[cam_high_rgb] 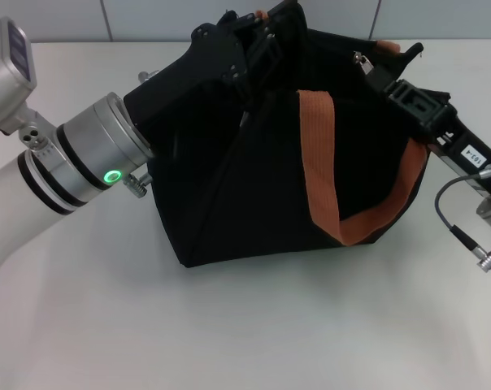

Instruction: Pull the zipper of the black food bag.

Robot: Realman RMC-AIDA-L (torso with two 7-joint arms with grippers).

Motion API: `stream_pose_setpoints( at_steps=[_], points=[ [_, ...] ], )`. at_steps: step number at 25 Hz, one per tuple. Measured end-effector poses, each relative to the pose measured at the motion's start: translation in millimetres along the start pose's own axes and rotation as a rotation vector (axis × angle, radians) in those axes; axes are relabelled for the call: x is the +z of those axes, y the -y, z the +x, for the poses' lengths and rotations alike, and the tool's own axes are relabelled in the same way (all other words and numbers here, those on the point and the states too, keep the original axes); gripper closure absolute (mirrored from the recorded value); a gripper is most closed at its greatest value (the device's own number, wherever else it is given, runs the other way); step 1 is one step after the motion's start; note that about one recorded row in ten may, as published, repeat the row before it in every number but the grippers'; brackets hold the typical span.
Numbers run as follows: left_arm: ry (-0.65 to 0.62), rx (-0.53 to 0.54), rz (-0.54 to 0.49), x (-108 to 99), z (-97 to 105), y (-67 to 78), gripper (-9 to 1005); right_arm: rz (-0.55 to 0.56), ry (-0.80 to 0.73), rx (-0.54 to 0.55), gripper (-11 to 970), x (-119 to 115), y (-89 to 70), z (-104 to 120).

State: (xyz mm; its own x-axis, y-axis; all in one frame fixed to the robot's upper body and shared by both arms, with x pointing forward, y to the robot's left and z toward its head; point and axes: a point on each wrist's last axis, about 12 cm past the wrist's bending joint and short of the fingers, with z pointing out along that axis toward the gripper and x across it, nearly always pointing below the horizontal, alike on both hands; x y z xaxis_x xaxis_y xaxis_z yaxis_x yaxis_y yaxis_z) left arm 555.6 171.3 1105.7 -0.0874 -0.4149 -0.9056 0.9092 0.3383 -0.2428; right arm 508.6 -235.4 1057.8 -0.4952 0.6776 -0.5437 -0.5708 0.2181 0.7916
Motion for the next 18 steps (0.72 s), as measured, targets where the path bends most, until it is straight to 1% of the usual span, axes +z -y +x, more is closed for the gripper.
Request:
stream_pose_setpoints(
  at_steps=[6,18],
  points=[
    [-0.002,0.002,0.008,2.3,-0.6,0.0,875,0.020,0.004,0.000,942,-2.0,2.1,-0.6],
    [0.003,0.008,0.003,2.8,-2.1,-1.4,872,0.065,0.051,0.004,931,-14.2,5.7,-2.5]
  ],
)
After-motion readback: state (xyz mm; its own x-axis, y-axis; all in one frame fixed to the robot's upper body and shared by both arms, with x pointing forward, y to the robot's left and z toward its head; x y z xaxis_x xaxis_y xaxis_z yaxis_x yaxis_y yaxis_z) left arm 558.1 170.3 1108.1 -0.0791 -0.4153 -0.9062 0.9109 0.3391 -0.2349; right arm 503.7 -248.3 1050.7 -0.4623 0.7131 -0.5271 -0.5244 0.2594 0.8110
